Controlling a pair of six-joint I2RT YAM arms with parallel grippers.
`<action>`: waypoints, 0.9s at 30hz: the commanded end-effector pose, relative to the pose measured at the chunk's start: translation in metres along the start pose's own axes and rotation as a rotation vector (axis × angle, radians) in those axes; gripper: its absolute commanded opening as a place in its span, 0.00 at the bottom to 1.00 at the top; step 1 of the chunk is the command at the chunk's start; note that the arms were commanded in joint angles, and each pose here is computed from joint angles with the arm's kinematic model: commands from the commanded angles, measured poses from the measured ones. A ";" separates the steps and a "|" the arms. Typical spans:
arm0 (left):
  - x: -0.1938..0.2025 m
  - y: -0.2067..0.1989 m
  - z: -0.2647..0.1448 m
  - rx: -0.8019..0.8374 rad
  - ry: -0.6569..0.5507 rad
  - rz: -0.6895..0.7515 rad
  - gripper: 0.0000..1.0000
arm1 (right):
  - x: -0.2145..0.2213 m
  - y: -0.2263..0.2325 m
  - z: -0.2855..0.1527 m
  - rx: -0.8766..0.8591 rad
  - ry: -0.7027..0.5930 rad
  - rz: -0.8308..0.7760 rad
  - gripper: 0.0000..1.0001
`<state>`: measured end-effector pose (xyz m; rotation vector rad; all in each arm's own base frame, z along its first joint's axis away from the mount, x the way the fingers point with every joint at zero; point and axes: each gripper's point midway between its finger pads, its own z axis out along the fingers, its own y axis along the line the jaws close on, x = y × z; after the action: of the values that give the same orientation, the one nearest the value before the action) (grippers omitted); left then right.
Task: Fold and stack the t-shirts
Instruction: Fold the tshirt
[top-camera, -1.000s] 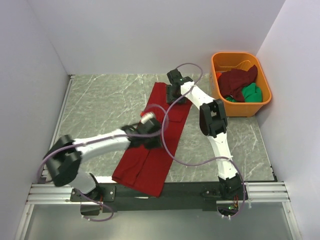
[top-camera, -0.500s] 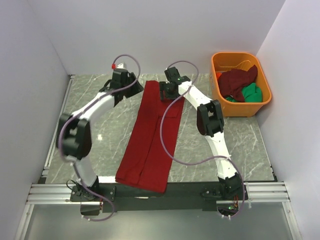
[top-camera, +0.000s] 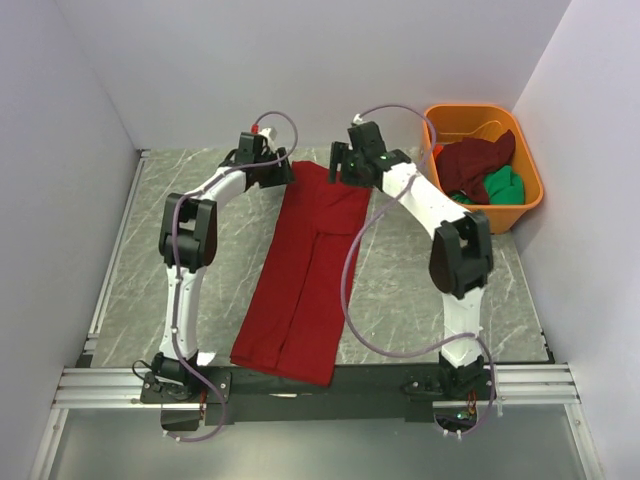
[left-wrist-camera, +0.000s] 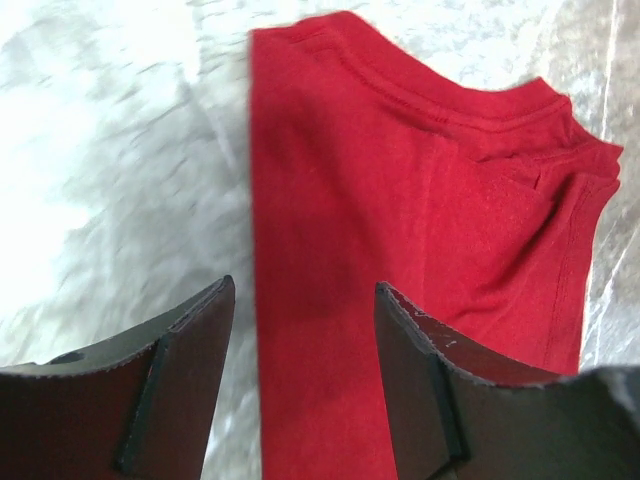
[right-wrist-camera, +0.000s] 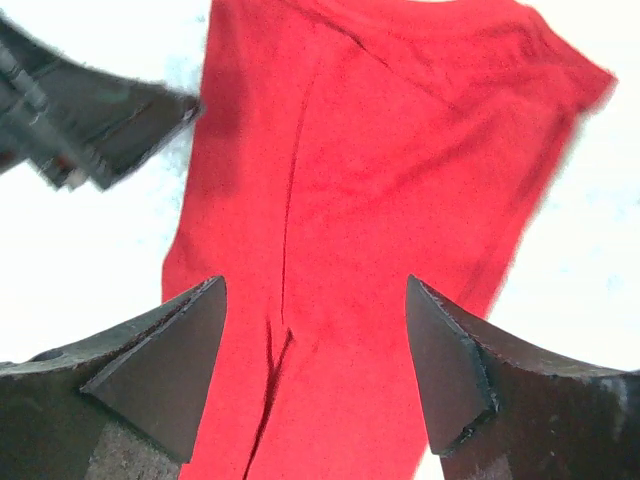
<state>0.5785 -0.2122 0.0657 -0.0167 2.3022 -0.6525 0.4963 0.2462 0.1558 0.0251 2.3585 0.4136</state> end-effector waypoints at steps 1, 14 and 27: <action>-0.016 -0.022 0.005 0.101 -0.009 0.076 0.64 | -0.003 -0.005 -0.022 0.010 -0.059 0.066 0.78; -0.014 -0.012 0.053 0.106 -0.018 -0.022 0.29 | 0.050 -0.026 -0.064 -0.025 -0.073 0.149 0.73; -0.103 0.067 0.038 -0.160 -0.366 -0.280 0.01 | 0.083 -0.042 -0.050 0.019 0.008 0.123 0.72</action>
<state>0.6521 -0.2008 0.0449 -0.3167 2.1853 -0.6277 0.4003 0.2038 0.1150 0.1808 2.4114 0.4431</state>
